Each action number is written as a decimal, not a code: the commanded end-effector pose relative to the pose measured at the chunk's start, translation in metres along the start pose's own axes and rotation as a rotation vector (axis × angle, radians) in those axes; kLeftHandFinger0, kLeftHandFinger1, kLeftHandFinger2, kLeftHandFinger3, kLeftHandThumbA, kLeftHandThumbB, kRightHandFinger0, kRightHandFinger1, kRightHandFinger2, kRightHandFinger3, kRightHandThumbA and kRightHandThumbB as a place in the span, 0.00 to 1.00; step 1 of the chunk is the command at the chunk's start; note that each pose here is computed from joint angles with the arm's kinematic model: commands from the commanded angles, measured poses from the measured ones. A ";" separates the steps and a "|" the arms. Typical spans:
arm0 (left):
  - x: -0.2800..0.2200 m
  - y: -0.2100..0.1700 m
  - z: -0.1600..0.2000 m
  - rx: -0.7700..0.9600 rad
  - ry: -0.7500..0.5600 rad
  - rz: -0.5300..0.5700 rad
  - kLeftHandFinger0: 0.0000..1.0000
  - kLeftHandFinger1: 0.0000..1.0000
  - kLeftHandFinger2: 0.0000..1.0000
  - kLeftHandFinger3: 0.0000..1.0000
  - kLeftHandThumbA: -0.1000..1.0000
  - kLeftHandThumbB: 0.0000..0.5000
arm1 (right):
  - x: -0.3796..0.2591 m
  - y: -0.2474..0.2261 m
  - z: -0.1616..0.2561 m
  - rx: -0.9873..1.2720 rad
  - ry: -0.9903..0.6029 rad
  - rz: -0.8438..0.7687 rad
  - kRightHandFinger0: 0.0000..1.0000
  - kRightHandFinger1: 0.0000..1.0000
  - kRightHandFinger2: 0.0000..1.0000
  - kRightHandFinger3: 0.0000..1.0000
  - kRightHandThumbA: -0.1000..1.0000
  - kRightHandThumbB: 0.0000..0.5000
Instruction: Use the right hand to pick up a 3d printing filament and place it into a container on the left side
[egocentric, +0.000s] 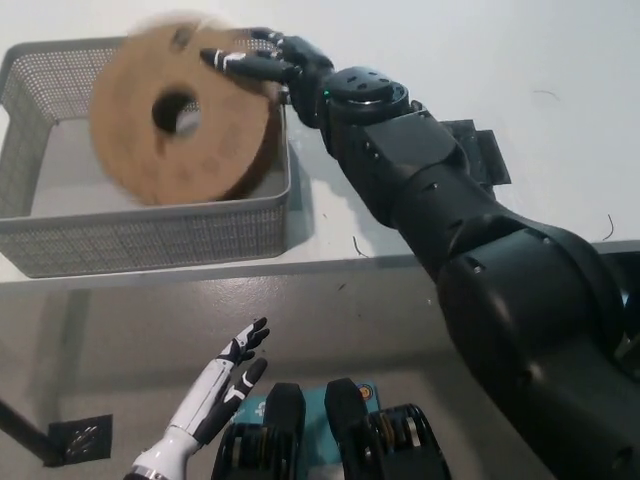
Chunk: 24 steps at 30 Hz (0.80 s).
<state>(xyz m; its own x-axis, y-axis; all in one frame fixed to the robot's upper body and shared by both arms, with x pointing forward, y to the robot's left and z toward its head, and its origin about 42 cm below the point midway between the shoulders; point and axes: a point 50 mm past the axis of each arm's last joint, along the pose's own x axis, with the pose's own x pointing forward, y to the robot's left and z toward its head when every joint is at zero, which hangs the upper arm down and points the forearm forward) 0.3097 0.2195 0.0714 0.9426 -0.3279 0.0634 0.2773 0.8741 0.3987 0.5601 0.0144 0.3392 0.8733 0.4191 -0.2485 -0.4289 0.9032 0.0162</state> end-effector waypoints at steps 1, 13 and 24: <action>0.007 0.005 0.012 0.004 -0.054 -0.018 1.00 1.00 1.00 1.00 1.00 0.36 | -0.008 0.050 0.058 -0.088 -0.150 0.246 1.00 1.00 1.00 1.00 0.67 1.00; 0.010 0.006 0.012 0.004 -0.054 -0.039 1.00 1.00 1.00 1.00 1.00 0.35 | -0.048 0.016 0.183 -0.033 -0.520 0.228 1.00 1.00 1.00 1.00 0.88 1.00; 0.008 0.007 0.011 0.011 -0.054 -0.031 1.00 1.00 1.00 1.00 1.00 0.35 | -0.148 -0.125 0.287 -0.229 -0.829 0.067 1.00 1.00 1.00 1.00 0.93 0.91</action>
<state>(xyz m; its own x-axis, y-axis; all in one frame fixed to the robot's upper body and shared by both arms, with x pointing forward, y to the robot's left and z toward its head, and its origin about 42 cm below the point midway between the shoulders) 0.3118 0.2181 0.0730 0.9333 -0.3550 0.0540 0.3051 0.8633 0.4020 0.5755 -0.0759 0.5641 0.7965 0.5025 0.3363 -0.5019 0.8596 -0.0956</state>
